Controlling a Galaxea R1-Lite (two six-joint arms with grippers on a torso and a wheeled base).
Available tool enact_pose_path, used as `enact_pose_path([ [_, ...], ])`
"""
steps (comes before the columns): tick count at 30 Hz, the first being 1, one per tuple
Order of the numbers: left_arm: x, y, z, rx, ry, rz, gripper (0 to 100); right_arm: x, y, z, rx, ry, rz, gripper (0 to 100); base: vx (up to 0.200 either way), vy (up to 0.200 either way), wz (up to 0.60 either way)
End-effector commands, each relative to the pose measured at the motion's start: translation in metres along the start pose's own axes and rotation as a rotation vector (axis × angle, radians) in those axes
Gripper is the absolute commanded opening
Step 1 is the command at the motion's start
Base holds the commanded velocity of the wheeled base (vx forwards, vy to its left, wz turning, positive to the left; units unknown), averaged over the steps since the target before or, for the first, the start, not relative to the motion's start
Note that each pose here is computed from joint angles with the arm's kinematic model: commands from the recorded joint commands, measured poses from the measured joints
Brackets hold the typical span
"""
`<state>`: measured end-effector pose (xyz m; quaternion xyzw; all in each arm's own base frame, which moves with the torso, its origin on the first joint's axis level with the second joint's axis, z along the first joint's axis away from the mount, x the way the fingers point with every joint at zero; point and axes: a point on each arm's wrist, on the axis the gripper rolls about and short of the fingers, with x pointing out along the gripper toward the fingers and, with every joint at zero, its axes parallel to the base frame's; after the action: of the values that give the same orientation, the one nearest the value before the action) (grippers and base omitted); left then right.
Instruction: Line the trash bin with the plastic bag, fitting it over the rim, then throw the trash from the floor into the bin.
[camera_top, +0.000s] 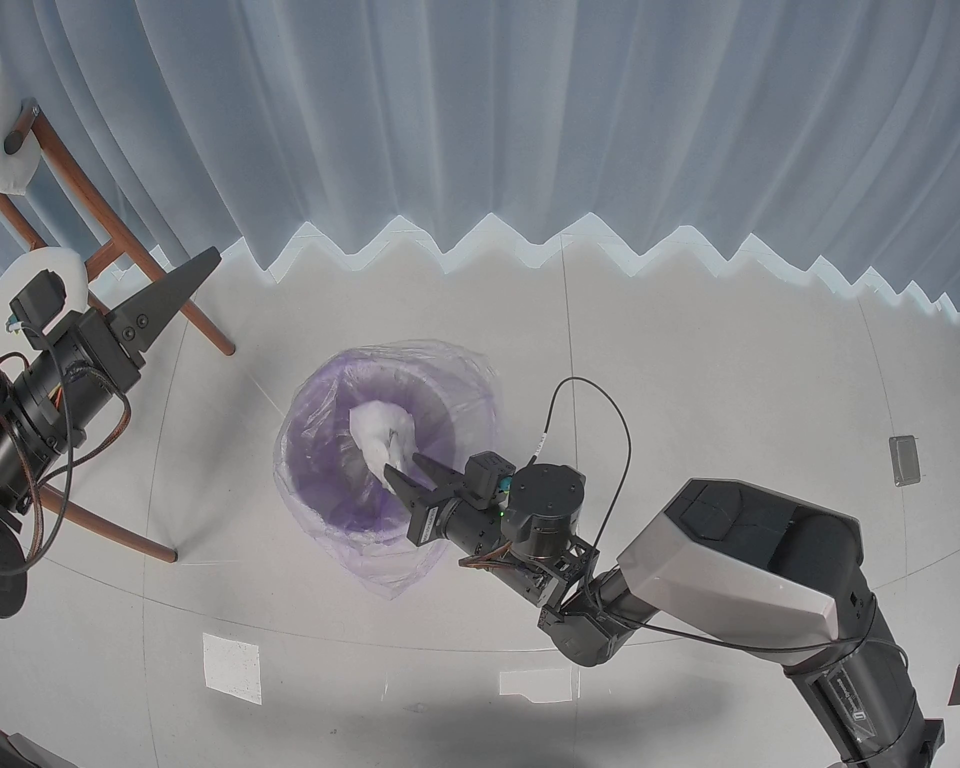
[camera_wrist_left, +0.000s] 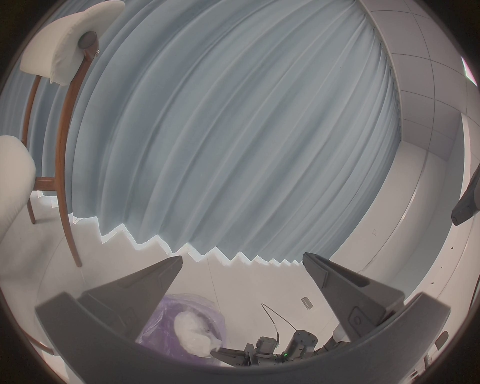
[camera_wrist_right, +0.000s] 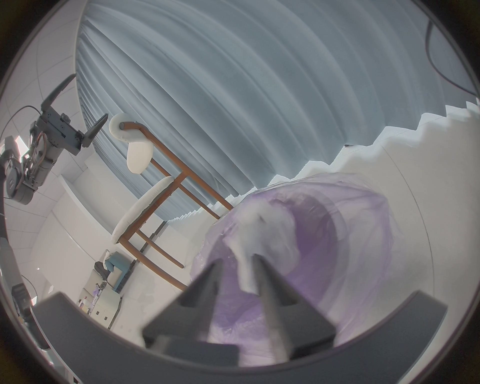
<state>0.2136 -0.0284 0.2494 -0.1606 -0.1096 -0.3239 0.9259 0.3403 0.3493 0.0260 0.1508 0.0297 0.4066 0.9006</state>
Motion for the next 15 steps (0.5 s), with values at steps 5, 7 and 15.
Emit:
enact_pose_path([
  [5, 0.000, 0.000, 0.000, -0.001, 0.001, -0.002, 100, 0.006, 0.007, 0.020, 0.000, -0.114, 0.039, 100, 0.000, 0.000, 0.00],
  [7, 0.000, 0.000, -0.001, -0.001, 0.002, -0.001, 100, 0.005, 0.009, 0.033, -0.003, -0.158, 0.050, 100, 0.000, 0.000, 0.00],
  [15, -0.001, 0.001, 0.001, 0.002, -0.003, 0.004, 100, -0.050, 0.015, 0.095, -0.017, -0.201, 0.020, 100, 0.000, 0.000, 0.00],
])
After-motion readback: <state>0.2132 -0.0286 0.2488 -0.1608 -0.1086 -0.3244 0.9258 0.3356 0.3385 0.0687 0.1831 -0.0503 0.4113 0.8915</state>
